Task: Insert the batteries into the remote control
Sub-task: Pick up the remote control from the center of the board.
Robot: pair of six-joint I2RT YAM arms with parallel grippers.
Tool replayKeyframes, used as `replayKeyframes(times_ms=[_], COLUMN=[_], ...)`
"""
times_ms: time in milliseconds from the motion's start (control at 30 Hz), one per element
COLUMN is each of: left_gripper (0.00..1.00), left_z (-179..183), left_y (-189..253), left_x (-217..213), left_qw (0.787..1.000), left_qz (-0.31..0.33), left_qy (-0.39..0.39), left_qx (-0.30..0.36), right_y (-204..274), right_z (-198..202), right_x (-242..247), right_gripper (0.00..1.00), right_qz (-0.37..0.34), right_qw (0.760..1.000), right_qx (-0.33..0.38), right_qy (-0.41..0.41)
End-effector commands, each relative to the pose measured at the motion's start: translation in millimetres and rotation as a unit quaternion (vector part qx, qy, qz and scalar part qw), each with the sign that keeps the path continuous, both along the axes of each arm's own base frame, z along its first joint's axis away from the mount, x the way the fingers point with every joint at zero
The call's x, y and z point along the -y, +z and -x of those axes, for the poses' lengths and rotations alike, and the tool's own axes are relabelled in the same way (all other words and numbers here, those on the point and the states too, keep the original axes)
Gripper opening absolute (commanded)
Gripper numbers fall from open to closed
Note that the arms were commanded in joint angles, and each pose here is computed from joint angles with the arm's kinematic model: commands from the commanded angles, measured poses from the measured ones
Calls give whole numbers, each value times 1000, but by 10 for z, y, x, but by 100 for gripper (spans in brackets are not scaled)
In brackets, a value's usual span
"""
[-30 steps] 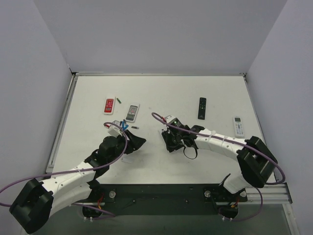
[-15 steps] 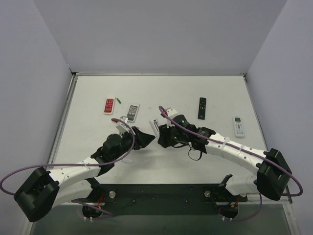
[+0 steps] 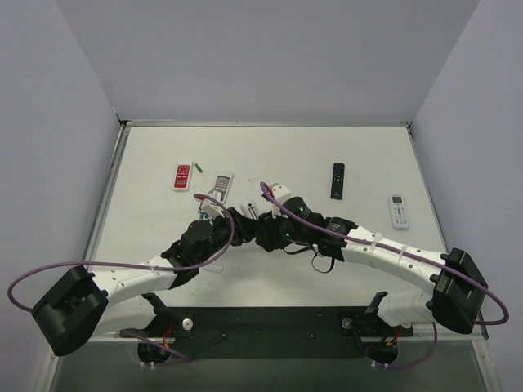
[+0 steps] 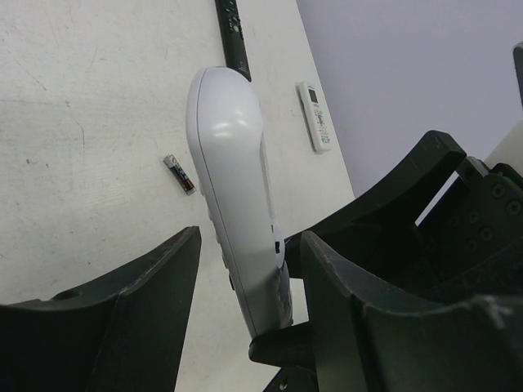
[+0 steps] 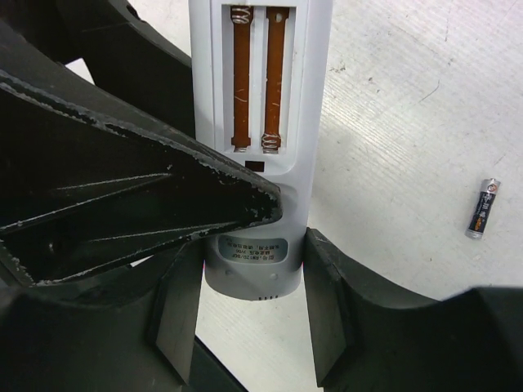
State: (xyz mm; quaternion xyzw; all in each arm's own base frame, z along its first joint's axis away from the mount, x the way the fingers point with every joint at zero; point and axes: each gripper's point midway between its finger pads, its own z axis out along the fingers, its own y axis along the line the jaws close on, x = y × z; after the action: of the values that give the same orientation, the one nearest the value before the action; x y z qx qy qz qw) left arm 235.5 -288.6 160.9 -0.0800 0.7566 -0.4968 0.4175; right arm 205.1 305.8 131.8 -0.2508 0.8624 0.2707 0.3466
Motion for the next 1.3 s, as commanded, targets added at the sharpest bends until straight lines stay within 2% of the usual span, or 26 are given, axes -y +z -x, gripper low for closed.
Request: replayKeyframes(times_ms=[0, 400, 500, 533, 633, 700, 800, 833, 933, 1000, 1067, 1133, 1267], left_gripper=[62, 63, 52, 45, 38, 26, 6, 1, 0, 0, 0, 0, 0], left_z=[15, 31, 26, 19, 27, 36, 36, 37, 39, 36, 59, 97, 203], left_y=[234, 219, 225, 232, 253, 258, 265, 275, 256, 177, 177, 112, 55], left_x=[109, 116, 120, 124, 144, 159, 149, 135, 49, -51, -142, -270, -438], left_qw=[999, 999, 999, 999, 998, 998, 998, 998, 998, 998, 997, 996, 990], left_qz=[26, 45, 51, 52, 55, 56, 49, 47, 28, 8, -1, -16, -46], left_qy=[-6, 5, 6, 6, 1, -3, -6, -6, -5, -6, -10, -17, -39], left_qx=[24, 16, 14, 15, 17, 19, 31, 37, 57, 67, 81, 92, 124], right_y=[414, 451, 420, 436, 425, 425, 422, 460, 515, 541, 595, 657, 596], right_z=[-181, -239, -272, -288, -317, -312, -297, -294, -274, -252, -249, -227, -360], right_x=[-100, -90, -55, -37, 2, -1, -6, 0, 54, 101, 201, 255, 560], right_gripper=[4, 4, 4, 4, 4, 6, 20, 32, 49, 55, 65, 72, 76], right_qz=[-61, -73, -70, -72, -72, -72, -70, -74, -62, -45, -34, -38, -29], right_qw=[996, 994, 992, 991, 990, 990, 991, 990, 991, 993, 994, 995, 995], right_qx=[50, 59, 62, 65, 69, 69, 67, 69, 76, 74, 68, 61, 24], right_qy=[-39, -64, -79, -88, -102, -100, -96, -96, -86, -75, -78, -68, -93])
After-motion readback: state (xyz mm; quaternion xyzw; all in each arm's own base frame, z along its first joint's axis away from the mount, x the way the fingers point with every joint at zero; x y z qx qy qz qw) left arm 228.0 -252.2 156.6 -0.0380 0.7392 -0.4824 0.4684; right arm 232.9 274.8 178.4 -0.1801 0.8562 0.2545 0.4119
